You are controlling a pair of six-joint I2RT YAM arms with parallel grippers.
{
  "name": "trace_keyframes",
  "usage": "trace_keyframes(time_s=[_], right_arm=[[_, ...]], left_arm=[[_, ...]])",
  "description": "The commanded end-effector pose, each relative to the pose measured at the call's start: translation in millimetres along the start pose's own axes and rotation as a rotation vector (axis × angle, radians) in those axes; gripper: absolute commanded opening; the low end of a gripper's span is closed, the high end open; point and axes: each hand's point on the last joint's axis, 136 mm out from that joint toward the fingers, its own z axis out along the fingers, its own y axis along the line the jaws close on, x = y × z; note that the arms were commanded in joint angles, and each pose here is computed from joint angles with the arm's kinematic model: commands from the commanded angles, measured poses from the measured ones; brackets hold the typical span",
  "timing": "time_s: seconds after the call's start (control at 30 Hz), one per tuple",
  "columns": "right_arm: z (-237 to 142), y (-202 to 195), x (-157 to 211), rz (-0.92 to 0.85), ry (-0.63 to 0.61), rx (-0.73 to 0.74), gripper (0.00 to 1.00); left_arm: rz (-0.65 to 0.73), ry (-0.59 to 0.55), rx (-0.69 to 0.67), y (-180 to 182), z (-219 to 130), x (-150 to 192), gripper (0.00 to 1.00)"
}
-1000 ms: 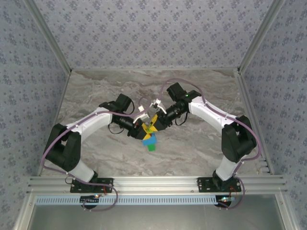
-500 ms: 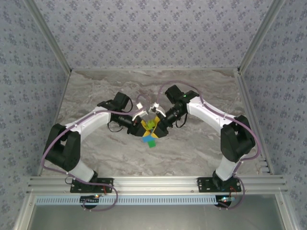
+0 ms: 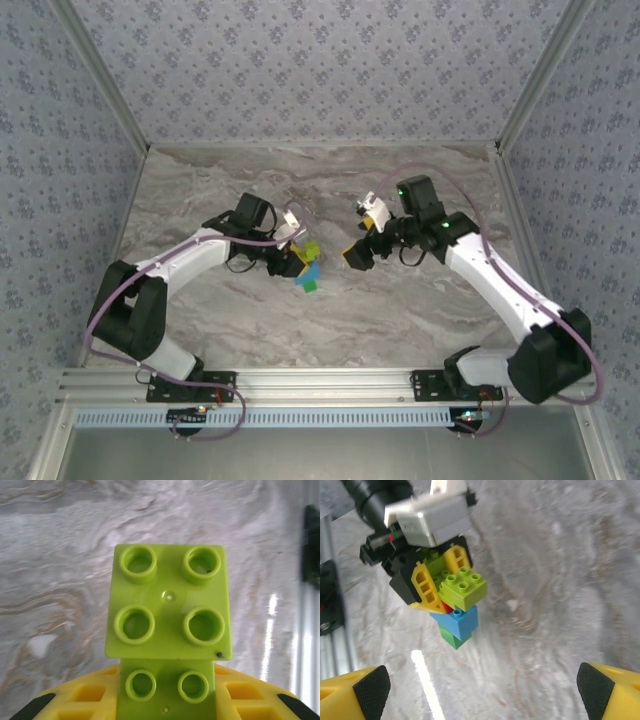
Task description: Assemble a carrot with lego
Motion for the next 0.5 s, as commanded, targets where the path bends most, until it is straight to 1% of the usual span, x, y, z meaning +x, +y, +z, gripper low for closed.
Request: trace_keyframes(time_s=[0.0,0.2,0.3,0.47], right_arm=[[-10.6,-20.7,-5.3,0.044,-0.049,0.14,1.0],[-4.4,-27.6,8.9,0.101,-0.043,0.167,1.0],[-0.9,-27.6,12.0,0.114,-0.054,0.154,1.0],[2.3,-26.8,14.0,0.122,-0.058,0.132,1.0]], left_arm=[[0.096,-0.027,-0.187,19.5,-12.0,-19.4,0.1],[0.164,-0.05,-0.375,44.6,-26.4,-41.9,0.11],[0.201,-0.024,-0.404,48.7,-24.5,-44.6,0.14],[0.231,-0.013,-0.393,46.0,-13.1,-39.6,0.16]])
